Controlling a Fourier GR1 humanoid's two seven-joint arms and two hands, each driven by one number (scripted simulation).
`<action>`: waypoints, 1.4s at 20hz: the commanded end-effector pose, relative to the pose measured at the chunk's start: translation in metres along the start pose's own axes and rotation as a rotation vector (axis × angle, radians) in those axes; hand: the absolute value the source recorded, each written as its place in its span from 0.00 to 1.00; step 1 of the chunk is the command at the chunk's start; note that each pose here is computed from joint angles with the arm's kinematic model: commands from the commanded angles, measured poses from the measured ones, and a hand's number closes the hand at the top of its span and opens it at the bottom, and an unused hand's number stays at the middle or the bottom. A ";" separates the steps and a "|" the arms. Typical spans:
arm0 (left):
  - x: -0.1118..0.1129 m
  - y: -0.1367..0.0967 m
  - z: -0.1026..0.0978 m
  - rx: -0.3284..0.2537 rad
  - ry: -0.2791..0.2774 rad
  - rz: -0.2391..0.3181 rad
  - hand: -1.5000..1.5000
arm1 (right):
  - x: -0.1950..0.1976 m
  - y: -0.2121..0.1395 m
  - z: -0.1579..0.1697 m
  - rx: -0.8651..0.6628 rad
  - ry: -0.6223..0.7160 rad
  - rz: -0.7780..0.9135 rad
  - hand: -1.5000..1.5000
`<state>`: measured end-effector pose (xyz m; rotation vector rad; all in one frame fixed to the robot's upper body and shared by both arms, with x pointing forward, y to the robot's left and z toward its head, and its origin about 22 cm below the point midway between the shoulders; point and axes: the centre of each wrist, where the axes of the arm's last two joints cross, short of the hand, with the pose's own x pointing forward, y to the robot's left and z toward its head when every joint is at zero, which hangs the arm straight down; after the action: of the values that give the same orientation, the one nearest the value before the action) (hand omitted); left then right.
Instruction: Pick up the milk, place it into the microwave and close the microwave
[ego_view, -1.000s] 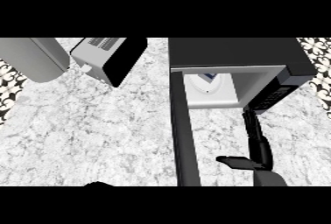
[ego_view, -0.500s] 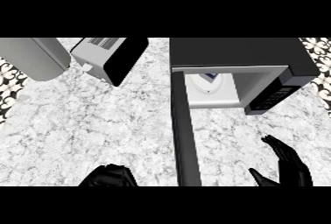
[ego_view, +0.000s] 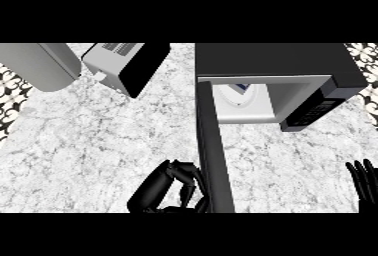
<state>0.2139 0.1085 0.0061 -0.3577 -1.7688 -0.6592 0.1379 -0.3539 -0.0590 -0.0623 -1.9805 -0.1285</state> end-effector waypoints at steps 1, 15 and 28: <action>0.006 -0.021 -0.034 -0.066 -0.032 -0.097 1.00 | 0.027 -0.017 -0.028 0.017 -0.042 0.010 0.00; -0.018 -0.076 -0.084 -0.202 0.198 -0.110 1.00 | 0.062 -0.017 -0.040 0.179 -0.112 -0.078 0.00; 0.016 -0.055 -0.128 -0.040 -0.004 0.038 1.00 | 0.090 0.006 -0.086 0.408 -0.184 -0.160 0.00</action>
<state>0.2679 -0.0069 0.0129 -0.3820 -1.6843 -0.7381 0.1749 -0.3634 0.0478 0.3028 -2.1498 0.1431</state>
